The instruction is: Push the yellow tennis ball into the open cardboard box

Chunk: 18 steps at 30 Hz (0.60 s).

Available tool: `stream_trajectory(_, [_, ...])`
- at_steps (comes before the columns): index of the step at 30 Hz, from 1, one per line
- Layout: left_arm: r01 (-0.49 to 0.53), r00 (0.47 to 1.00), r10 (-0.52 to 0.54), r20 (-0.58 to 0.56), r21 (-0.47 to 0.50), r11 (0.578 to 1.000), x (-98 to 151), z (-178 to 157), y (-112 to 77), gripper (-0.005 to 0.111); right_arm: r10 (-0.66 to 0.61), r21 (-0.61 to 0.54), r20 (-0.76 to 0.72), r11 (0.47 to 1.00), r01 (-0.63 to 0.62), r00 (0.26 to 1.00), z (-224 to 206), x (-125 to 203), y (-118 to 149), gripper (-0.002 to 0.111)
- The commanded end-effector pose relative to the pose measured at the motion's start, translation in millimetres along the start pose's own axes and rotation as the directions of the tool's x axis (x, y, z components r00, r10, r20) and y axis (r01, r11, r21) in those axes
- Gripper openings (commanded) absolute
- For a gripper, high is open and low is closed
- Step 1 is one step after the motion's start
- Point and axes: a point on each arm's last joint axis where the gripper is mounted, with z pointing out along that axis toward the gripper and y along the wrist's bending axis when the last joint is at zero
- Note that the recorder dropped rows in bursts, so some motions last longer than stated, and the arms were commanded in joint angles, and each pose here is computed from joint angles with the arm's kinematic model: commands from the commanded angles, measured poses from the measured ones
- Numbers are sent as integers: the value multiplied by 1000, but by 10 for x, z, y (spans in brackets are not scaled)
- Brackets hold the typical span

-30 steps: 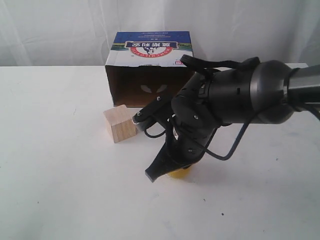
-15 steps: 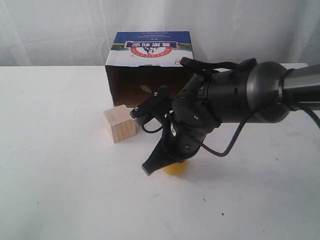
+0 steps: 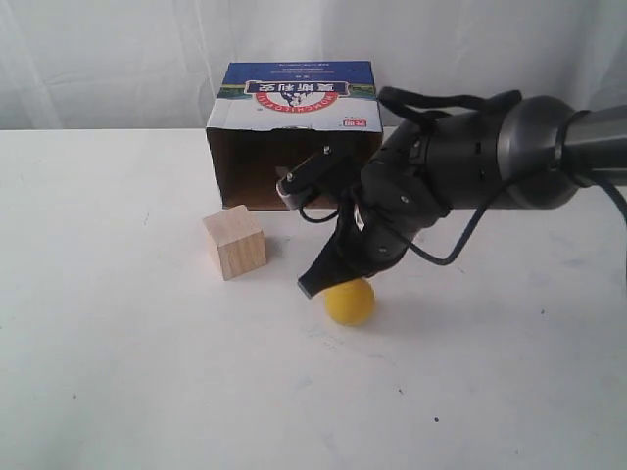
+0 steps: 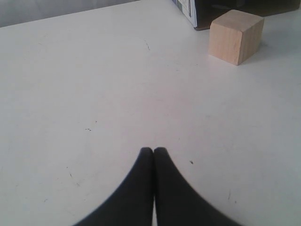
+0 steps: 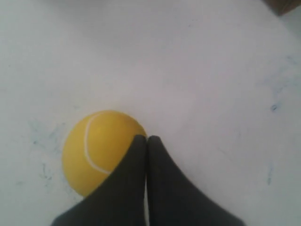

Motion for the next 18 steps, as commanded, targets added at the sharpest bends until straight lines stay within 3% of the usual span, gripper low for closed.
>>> stream_trajectory(1, [12,1000,-12,3,-1,1000,8,1,-1,0,-14,52,37,999,12,999,-156,-184,-149,0])
stream_trajectory(5, [12,1000,-12,3,-1,1000,8,1,-1,0,13,59,25,998,-14,1000,-356,-196,-198,0])
stream_trajectory(12, [12,1000,-12,3,-1,1000,8,1,-1,0,23,16,-86,1000,-22,996,-447,170,-85,0])
stream_trajectory(15, [12,1000,-12,3,-1,1000,8,1,-1,0,1,2,-131,1000,0,991,-370,337,-15,0])
stream_trajectory(18, [12,1000,-12,3,-1,1000,8,1,-1,0,-32,-20,-84,999,30,996,-106,416,-6,0])
